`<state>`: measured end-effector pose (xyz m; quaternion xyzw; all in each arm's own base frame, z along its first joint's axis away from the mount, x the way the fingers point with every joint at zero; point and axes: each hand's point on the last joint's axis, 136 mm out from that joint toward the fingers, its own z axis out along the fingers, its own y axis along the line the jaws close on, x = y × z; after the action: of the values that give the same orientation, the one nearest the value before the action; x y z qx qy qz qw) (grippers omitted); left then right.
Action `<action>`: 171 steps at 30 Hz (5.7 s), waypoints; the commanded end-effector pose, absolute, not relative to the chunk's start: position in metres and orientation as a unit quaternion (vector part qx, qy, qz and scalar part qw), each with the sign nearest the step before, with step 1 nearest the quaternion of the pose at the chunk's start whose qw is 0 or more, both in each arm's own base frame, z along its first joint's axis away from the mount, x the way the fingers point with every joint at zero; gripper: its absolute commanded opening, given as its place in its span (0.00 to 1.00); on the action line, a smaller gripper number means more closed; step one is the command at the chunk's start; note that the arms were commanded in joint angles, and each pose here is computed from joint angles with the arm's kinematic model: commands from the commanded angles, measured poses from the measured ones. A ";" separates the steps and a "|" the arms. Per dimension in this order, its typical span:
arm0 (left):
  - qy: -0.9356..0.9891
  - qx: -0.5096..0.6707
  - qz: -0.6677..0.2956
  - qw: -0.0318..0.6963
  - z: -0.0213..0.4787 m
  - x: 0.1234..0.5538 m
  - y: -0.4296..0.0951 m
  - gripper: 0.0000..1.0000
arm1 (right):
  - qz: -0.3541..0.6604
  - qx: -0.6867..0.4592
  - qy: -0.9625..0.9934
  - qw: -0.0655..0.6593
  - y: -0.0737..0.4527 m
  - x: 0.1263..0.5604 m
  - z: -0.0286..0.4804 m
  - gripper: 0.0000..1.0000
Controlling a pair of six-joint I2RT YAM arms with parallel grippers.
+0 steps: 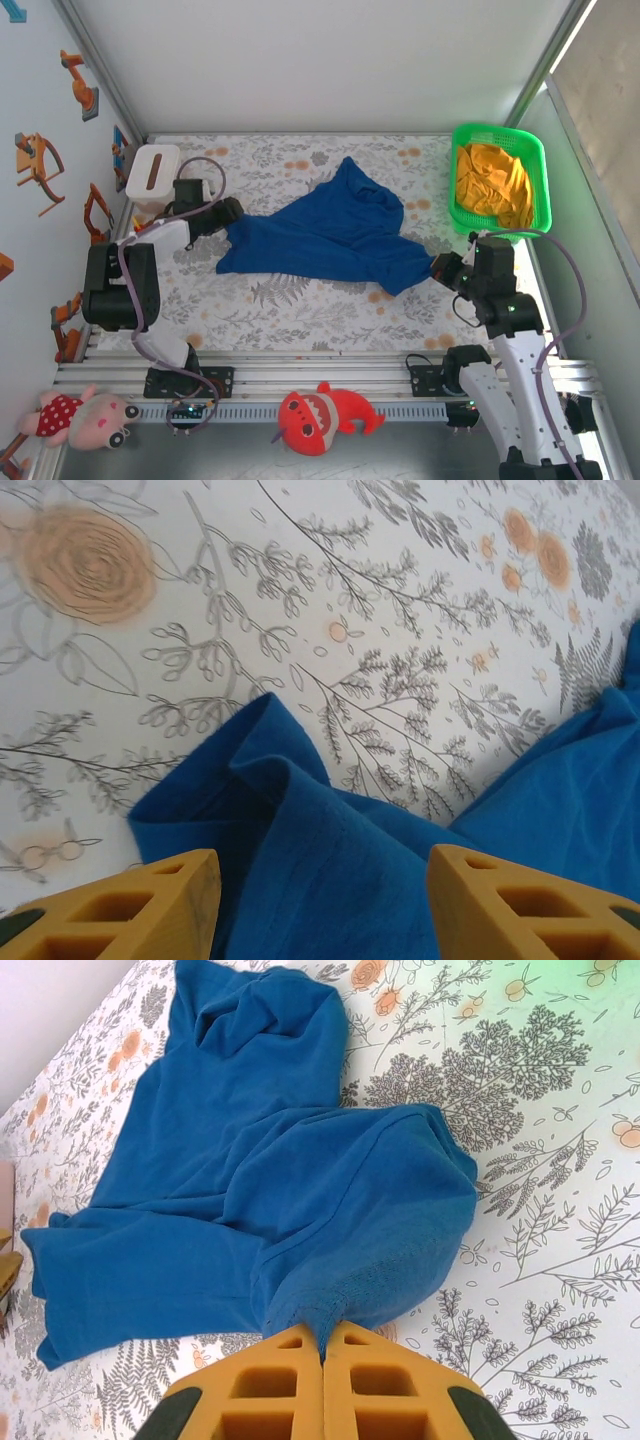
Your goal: Fold the inside-out t-shirt
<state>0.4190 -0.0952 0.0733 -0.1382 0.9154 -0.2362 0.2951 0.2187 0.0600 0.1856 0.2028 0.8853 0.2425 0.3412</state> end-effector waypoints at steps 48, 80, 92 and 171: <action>0.928 -0.188 -0.194 0.256 0.041 0.361 -0.098 0.35 | 0.241 0.199 0.883 0.349 0.059 0.218 0.190 0.00; 0.866 -0.215 -0.225 0.391 0.274 0.370 -0.039 0.00 | 0.225 0.141 0.839 0.474 0.053 0.290 0.356 0.00; 0.833 -0.246 -0.315 0.383 0.281 0.359 -0.039 0.02 | 0.272 0.143 0.813 0.495 0.053 0.294 0.399 0.00; 0.865 -0.144 -0.321 0.359 0.096 0.325 -0.119 0.64 | 0.233 0.190 0.870 0.390 0.046 0.257 0.244 0.00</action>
<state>0.3291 -0.1147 0.0872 -0.1473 0.8737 -0.3032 0.3507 0.2556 0.0469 0.2347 0.1877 0.8763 0.2284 0.3803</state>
